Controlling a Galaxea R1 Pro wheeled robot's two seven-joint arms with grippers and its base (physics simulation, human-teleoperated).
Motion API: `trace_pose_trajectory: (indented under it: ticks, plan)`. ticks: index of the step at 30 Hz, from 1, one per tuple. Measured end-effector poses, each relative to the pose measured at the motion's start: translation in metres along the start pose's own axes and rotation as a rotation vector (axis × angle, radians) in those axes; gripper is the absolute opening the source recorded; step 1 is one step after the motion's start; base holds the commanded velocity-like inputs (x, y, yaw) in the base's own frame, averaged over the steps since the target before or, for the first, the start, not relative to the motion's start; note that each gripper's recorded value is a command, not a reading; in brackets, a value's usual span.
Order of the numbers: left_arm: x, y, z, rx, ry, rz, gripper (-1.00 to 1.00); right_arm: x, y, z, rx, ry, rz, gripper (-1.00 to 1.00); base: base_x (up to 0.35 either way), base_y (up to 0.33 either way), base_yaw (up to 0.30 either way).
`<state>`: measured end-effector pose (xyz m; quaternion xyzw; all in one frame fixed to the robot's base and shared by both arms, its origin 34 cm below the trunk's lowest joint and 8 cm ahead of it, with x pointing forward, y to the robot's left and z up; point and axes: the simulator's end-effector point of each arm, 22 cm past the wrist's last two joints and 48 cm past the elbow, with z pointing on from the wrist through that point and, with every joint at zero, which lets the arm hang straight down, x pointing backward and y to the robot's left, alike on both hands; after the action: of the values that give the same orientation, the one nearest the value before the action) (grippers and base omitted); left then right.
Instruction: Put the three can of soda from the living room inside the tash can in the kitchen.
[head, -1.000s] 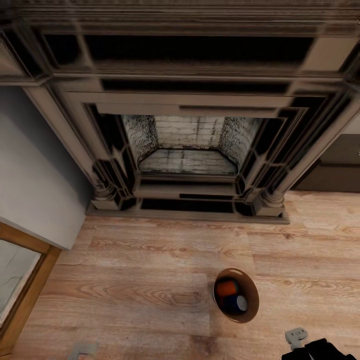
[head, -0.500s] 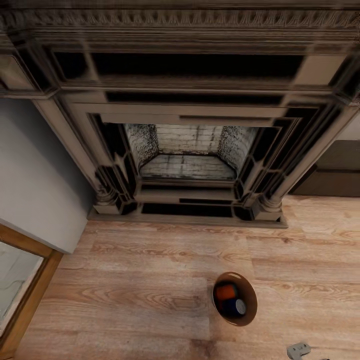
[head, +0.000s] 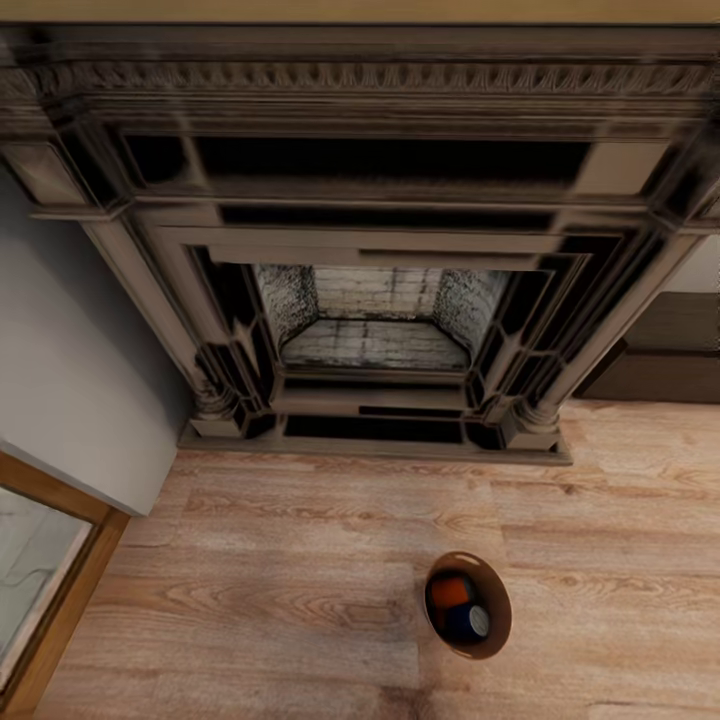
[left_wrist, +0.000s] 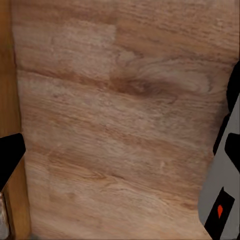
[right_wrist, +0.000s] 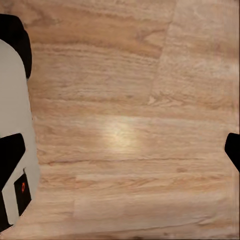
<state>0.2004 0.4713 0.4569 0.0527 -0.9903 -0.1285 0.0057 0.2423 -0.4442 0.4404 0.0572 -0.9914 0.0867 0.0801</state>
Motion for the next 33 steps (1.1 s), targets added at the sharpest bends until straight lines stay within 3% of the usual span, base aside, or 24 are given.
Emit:
trace_pose_trajectory:
  ticks: [3, 5, 14, 21, 26, 33]
  plan:
    - [-0.007, 0.017, -0.006, -0.067, -0.041, -0.022, 1.0, 0.01, -0.019, -0.006, 0.092, 0.01, 0.024, 1.0, 0.0, 0.0, 0.0]
    - [-0.009, 0.022, -0.01, -0.087, -0.054, -0.027, 1.0, 0.013, -0.025, -0.01, 0.117, 0.013, 0.037, 1.0, 0.0, 0.0, 0.0]
    - [-0.017, 0.031, -0.026, -0.112, -0.083, -0.037, 1.0, 0.021, -0.046, -0.029, 0.239, -0.017, 0.103, 1.0, 0.0, 0.0, 0.0]
    - [-0.019, 0.028, -0.037, -0.104, -0.093, -0.04, 1.0, 0.038, -0.041, -0.04, 0.246, -0.011, 0.107, 1.0, 0.0, 0.0, 0.0]
    - [-0.02, 0.024, -0.044, -0.09, -0.097, -0.031, 1.0, 0.045, -0.009, -0.045, 0.19, -0.02, 0.106, 1.0, 0.0, 0.0, 0.0]
    - [-0.021, 0.023, -0.054, -0.084, -0.102, -0.03, 1.0, 0.048, 0.001, -0.054, 0.173, -0.049, 0.105, 1.0, 0.0, 0.0, 0.0]
